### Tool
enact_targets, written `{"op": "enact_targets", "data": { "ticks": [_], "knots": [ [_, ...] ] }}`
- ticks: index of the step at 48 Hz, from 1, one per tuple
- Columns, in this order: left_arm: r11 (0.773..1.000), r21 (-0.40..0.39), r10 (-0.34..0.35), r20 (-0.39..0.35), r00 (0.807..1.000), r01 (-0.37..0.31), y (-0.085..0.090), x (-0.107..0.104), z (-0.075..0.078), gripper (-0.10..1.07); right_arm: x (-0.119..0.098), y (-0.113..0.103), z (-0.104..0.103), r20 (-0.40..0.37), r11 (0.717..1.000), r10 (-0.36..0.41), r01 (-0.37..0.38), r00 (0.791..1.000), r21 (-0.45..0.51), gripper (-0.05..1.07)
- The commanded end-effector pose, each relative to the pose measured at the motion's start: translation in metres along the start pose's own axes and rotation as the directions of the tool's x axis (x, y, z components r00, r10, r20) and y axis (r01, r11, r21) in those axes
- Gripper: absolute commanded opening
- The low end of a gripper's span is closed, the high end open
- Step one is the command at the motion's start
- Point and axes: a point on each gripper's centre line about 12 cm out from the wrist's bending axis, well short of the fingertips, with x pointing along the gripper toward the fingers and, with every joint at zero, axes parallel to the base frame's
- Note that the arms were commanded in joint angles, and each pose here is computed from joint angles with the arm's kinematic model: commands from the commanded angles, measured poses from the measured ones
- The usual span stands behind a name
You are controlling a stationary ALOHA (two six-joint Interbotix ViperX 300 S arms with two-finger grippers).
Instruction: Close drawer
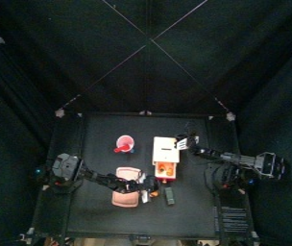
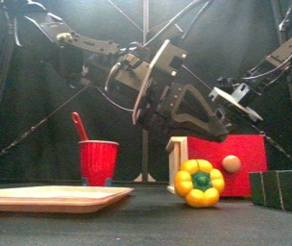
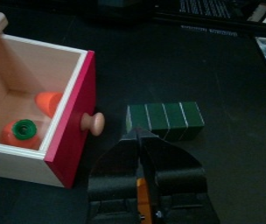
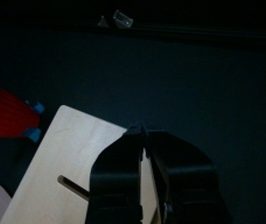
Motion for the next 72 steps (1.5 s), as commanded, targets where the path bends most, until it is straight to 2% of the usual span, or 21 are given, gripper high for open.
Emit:
{"op": "enact_targets", "data": {
  "ticks": [1,15,24,41,72],
  "knots": [
    [1.0,-0.012,0.001,0.035,0.999,-0.001,0.0,0.001,0.014,0.35,0.001,0.002,0.007,0.015,1.0,0.001,-0.001,1.0,0.01,0.38],
    [1.0,-0.012,0.006,0.027,1.0,-0.006,0.003,0.002,0.011,0.35,0.008,0.005,0.006,0.003,1.0,-0.006,0.006,1.0,0.0,0.38],
    [1.0,-0.018,0.026,0.019,0.999,-0.026,0.012,0.006,0.009,0.35,0.017,0.002,0.0,-0.019,0.999,-0.031,0.031,0.999,-0.01,0.38],
    [0.998,-0.026,0.054,0.001,0.999,-0.054,0.025,0.011,0.003,0.35,0.026,0.005,-0.003,-0.04,0.999,-0.037,0.036,0.999,-0.019,0.38],
    [0.992,-0.055,0.112,0.013,0.994,-0.111,0.055,0.016,0.011,0.35,0.026,0.005,-0.004,-0.045,0.999,-0.032,0.031,0.998,-0.021,0.38]
  ]
}}
